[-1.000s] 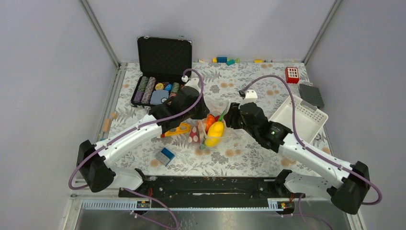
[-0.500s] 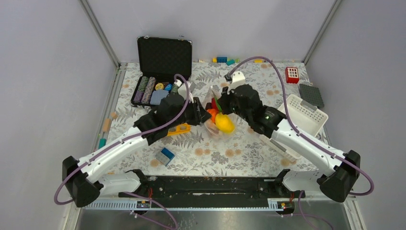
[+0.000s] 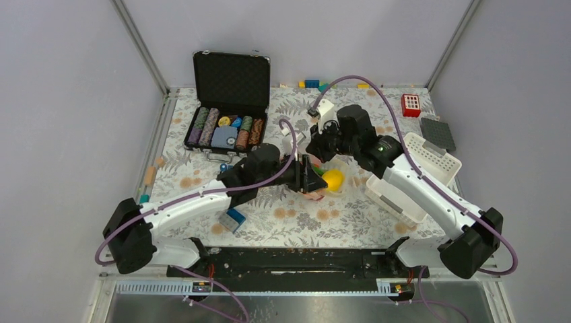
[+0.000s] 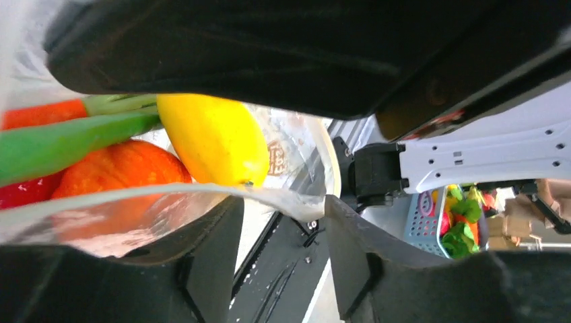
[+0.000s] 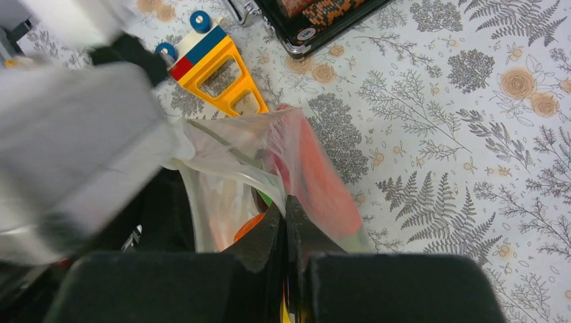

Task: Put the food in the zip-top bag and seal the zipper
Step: Adjust the zipper food storage bag at the center of the board.

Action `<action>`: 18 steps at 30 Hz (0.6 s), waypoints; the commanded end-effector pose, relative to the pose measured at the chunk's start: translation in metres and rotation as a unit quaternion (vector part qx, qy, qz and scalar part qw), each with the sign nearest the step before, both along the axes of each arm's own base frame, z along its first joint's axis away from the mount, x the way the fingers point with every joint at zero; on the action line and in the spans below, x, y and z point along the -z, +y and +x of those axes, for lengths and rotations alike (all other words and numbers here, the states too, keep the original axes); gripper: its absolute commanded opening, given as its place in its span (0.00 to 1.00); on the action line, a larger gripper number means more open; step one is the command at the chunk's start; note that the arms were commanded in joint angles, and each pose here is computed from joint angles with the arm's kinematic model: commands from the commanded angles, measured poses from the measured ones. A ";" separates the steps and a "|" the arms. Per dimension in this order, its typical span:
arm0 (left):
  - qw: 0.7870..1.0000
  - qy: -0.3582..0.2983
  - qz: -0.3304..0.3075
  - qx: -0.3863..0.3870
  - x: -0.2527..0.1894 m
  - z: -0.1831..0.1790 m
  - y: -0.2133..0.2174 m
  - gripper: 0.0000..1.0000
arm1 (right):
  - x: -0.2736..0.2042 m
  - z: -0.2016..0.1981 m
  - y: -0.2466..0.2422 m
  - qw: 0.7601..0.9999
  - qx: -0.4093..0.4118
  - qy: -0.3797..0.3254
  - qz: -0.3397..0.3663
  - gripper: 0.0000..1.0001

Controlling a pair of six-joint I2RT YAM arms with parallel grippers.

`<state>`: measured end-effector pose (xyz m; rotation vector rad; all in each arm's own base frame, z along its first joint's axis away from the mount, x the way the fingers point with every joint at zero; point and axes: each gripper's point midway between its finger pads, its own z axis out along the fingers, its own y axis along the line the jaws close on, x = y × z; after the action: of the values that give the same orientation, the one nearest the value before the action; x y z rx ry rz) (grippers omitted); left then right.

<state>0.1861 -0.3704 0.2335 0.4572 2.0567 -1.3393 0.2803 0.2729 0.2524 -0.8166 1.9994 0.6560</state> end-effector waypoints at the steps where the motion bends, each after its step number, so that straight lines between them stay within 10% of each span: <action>1: 0.997 -0.046 -0.052 0.040 -0.044 -0.008 -0.017 0.65 | -0.002 -0.014 -0.002 0.998 -0.062 -0.009 -0.007 0.00; 4: 0.994 -0.092 -0.033 0.058 -0.050 -0.017 -0.003 0.98 | 0.005 -0.022 -0.008 0.996 -0.087 -0.009 -0.018 0.00; 18: 0.934 -0.313 0.075 -0.154 -0.121 0.033 0.118 0.99 | -0.020 -0.041 -0.016 0.975 -0.219 -0.030 0.017 0.00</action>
<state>0.1819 -0.2818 0.3426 0.5681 1.6455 -0.9848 0.2536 0.2515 0.2374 -1.1374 1.9132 0.8186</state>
